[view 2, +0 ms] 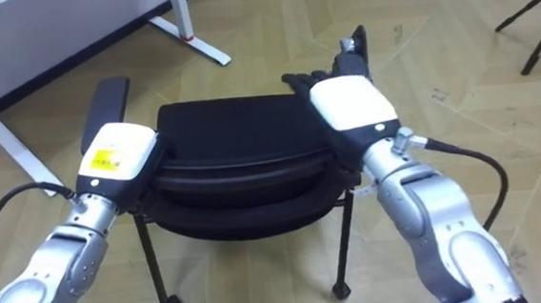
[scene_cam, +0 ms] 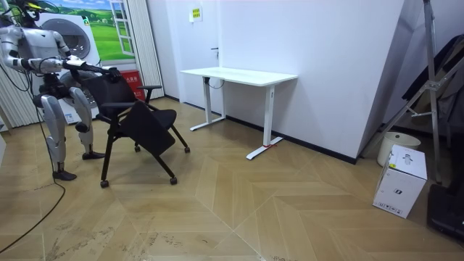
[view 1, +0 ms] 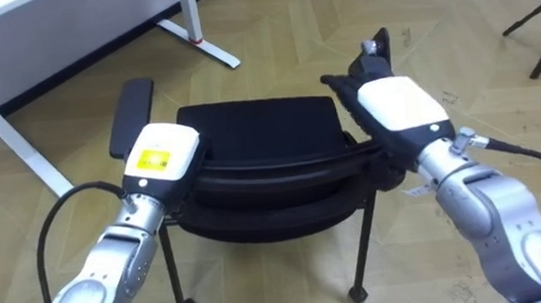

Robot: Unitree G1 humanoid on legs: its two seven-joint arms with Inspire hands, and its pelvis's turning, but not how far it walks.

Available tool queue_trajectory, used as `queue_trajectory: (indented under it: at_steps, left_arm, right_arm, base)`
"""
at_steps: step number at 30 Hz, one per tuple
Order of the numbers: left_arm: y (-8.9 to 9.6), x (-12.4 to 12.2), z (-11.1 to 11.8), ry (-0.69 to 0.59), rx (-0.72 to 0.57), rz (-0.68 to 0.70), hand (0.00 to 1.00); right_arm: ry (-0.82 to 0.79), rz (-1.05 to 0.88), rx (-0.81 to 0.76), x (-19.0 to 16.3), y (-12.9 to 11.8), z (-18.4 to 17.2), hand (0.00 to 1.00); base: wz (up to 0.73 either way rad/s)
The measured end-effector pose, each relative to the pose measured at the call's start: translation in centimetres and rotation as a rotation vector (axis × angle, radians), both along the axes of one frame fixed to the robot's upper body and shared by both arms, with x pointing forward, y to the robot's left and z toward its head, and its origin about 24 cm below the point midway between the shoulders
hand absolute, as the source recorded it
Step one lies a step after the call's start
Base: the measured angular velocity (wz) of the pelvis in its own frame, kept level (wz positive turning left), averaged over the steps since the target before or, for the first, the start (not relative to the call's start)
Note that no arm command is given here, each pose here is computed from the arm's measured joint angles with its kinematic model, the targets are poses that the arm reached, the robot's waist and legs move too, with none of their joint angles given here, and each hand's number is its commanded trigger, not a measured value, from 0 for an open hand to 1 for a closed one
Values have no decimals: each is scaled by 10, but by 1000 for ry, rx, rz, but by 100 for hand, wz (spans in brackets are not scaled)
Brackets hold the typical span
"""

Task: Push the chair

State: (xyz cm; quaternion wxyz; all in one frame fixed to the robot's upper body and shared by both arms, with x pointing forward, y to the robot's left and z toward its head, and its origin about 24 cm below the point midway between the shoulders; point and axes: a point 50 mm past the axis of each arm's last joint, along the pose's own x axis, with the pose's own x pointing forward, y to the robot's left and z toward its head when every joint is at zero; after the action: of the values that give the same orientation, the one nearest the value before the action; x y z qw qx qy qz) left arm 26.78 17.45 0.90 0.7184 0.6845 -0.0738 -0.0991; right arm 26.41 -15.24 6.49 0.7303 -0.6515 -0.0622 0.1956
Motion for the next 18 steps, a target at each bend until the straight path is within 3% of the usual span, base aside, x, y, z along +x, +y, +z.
queue_trajectory:
  at_steps: [9,18]
  left_arm:
    - [-10,-1,4,-25,-9,-38,100]
    - [-11,-2,-1,-4,0,-41,100]
  right_arm:
    - [97,10,-69,-3,0,-27,0]
    - [72,-6,-80,-2,-2,-43,0]
  base:
    - [4]
    - [4]
